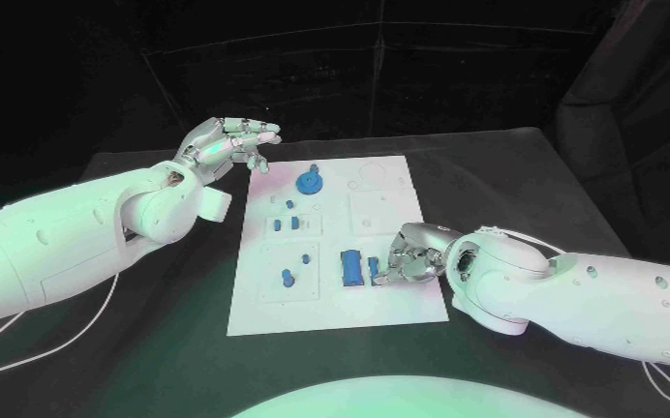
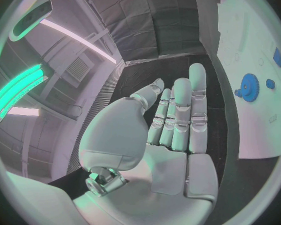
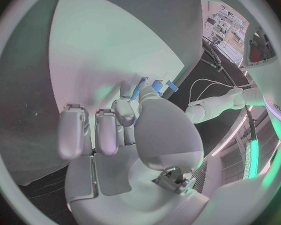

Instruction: Assemble the parts on the task board

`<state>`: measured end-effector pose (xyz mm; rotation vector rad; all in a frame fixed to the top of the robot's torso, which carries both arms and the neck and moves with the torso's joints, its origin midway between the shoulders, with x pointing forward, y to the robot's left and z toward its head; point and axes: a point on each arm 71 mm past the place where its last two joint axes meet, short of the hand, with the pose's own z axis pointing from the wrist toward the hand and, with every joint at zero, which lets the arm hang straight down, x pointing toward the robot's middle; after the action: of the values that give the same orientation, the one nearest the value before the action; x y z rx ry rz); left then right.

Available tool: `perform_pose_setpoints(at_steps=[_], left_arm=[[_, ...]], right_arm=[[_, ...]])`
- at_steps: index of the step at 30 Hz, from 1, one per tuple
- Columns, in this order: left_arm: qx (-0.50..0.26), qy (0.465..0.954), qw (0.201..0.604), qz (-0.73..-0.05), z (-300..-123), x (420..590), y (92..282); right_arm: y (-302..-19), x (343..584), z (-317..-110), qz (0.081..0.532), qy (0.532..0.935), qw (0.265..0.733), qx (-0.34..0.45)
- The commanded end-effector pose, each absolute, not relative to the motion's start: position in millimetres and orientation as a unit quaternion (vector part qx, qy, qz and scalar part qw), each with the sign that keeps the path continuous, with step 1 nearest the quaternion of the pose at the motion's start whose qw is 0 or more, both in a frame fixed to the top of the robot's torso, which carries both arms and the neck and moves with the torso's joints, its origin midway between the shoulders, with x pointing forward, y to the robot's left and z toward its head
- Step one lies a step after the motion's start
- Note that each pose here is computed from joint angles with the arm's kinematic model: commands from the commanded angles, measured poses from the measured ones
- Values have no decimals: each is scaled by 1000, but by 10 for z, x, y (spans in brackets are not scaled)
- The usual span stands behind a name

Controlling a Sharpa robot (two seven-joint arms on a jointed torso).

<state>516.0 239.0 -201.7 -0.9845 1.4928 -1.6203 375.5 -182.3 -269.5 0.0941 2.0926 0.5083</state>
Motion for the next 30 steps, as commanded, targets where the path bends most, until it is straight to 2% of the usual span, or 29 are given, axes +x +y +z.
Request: perform_pose_setpoints(at_steps=[1,9,15,19,24,30], left_arm=[[-381,581,350,-629,-2015,5158,2381],[-381,581,350,-628,-2017,5160,2384],[-381,580,351,-629,-2019,5164,2385],[-379,576,354,-632,-2020,5172,2396],[-387,560,359,-638,-2014,5200,2431],[-411,534,370,-639,-2057,5319,2494]], right_arm=[[-1817,3765,-2682,214,849,481,41],[-1814,3743,-2629,289,830,474,50],[-1931,3775,-2561,362,812,445,101],[-2060,3957,-2440,409,785,441,148],[-2253,4317,-2277,459,734,447,222],[-2405,4809,-2211,503,670,454,303]])
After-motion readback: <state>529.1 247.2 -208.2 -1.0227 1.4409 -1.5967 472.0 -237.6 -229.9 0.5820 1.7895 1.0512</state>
